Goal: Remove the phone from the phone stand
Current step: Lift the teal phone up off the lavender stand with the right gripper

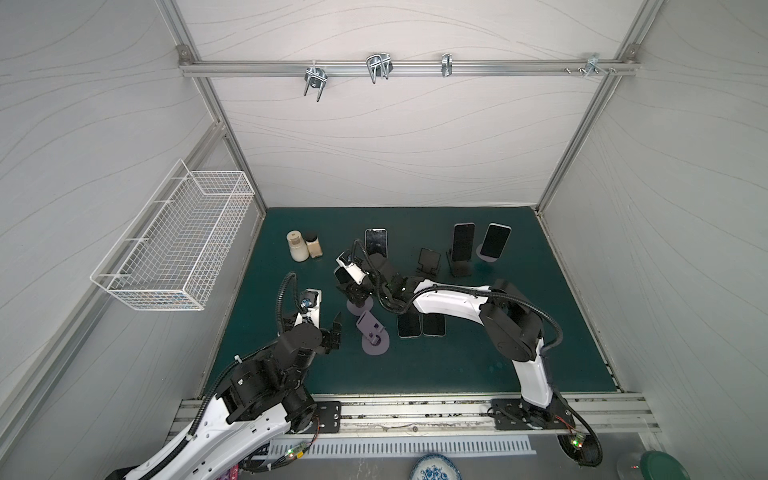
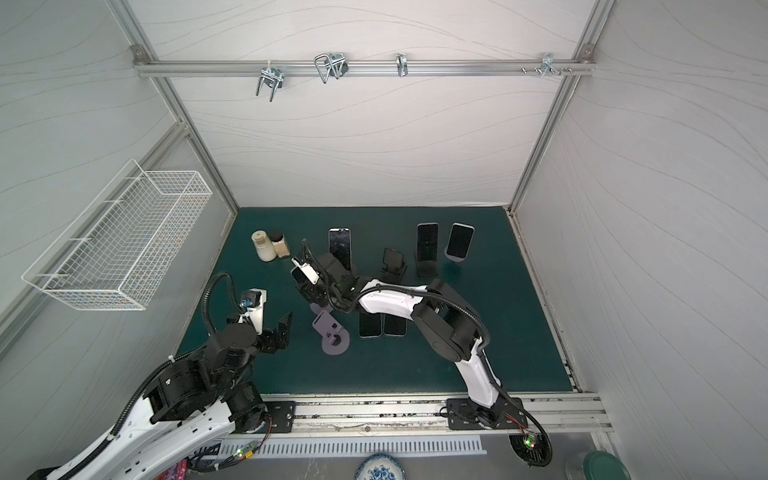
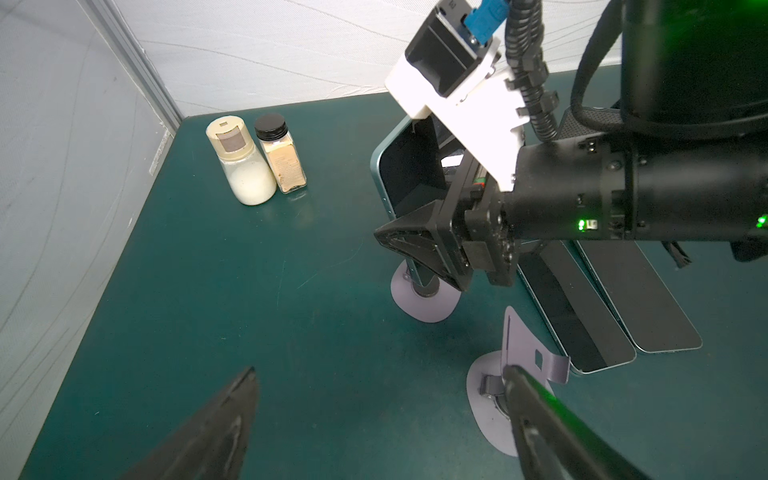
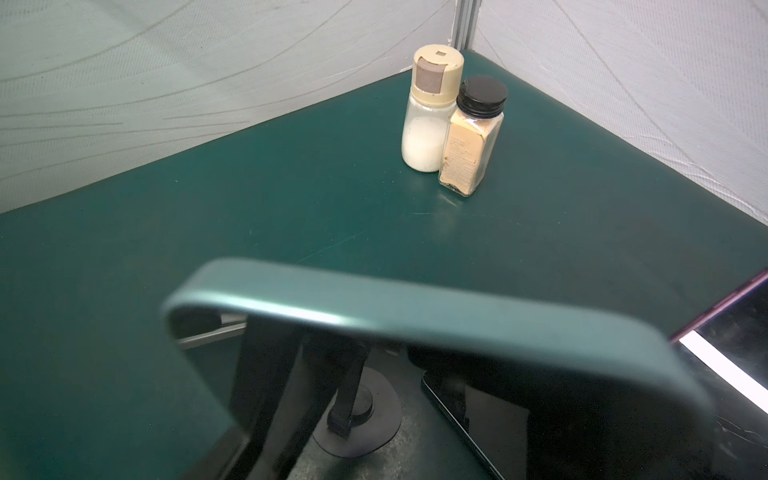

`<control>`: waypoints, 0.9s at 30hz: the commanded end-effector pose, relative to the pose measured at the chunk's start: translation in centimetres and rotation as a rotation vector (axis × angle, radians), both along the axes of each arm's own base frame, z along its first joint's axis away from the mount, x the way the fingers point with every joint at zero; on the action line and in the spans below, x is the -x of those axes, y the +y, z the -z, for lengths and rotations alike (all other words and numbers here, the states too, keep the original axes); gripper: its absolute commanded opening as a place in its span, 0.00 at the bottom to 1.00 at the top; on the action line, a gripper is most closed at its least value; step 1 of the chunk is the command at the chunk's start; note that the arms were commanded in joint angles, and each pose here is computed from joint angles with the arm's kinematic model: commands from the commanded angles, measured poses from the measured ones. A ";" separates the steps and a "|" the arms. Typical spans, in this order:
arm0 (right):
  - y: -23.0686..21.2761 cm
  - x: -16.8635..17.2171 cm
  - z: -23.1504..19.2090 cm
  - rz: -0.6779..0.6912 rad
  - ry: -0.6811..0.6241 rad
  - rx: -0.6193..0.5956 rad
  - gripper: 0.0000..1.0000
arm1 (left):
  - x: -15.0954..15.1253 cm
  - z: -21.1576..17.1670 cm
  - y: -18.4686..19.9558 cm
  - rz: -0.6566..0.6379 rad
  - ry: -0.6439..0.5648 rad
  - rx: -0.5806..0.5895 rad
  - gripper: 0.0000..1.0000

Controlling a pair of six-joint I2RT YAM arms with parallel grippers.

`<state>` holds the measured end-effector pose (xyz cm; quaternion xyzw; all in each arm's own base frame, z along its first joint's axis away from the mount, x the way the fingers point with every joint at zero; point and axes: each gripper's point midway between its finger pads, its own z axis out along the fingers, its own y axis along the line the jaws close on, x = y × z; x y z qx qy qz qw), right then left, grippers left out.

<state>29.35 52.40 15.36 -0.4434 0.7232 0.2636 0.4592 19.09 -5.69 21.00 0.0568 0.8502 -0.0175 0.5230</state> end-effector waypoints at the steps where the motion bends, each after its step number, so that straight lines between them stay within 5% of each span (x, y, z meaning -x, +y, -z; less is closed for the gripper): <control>1: 0.4 0.5 -5.8 -0.015 -0.088 -0.112 0.71 | 0.0 -0.9 0.3 -0.023 -0.019 0.033 0.93; 27: -0.4 1.3 -8.2 -0.026 -0.102 -0.151 0.71 | 0.0 -1.3 0.3 -0.013 -0.042 0.048 0.92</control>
